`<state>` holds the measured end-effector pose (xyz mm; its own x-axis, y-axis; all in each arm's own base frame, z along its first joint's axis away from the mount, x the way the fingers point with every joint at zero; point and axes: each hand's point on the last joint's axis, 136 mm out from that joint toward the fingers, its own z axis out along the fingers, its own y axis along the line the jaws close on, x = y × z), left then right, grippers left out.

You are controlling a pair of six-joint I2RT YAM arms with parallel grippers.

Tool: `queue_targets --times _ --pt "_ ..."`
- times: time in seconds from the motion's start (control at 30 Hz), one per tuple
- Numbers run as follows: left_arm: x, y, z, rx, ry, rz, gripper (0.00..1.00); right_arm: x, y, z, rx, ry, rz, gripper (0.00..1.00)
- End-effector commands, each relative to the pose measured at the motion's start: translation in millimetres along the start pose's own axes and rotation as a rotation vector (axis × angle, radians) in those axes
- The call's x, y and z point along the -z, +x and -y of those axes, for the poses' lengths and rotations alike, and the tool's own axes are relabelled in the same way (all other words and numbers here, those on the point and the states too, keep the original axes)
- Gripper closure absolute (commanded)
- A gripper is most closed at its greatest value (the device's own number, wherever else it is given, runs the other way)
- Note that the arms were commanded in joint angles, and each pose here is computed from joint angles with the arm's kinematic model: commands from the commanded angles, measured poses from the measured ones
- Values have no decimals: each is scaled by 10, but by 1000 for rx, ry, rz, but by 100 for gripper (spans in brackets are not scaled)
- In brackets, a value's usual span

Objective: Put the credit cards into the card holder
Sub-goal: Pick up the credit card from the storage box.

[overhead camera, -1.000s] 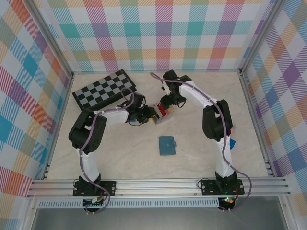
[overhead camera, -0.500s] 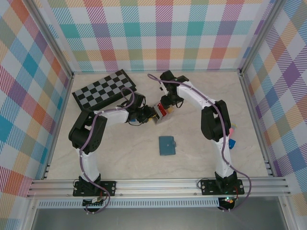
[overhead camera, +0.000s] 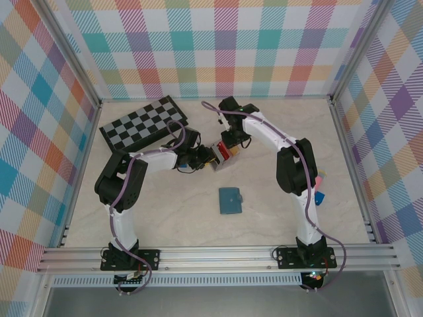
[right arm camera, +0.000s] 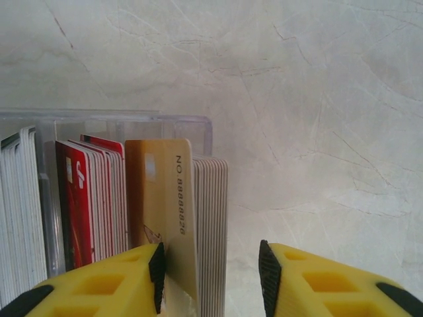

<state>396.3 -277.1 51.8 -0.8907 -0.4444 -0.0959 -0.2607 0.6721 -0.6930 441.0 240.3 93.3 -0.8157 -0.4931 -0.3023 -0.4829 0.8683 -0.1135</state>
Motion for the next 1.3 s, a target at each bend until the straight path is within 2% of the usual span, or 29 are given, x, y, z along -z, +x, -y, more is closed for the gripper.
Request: queue_targets --times 0.0,0.33,0.5,1.27 --pt "-73 82 -372 30 -123 -42 75 154 -57 62 9 20 23 60" --pt "-62 87 -378 27 -126 -40 75 215 -74 78 18 41 35 76" --pt "-60 84 -378 26 -127 -39 75 246 -75 89 19 49 39 80" --pt "-61 81 -361 25 -123 -40 75 167 -36 167 24 105 11 73"
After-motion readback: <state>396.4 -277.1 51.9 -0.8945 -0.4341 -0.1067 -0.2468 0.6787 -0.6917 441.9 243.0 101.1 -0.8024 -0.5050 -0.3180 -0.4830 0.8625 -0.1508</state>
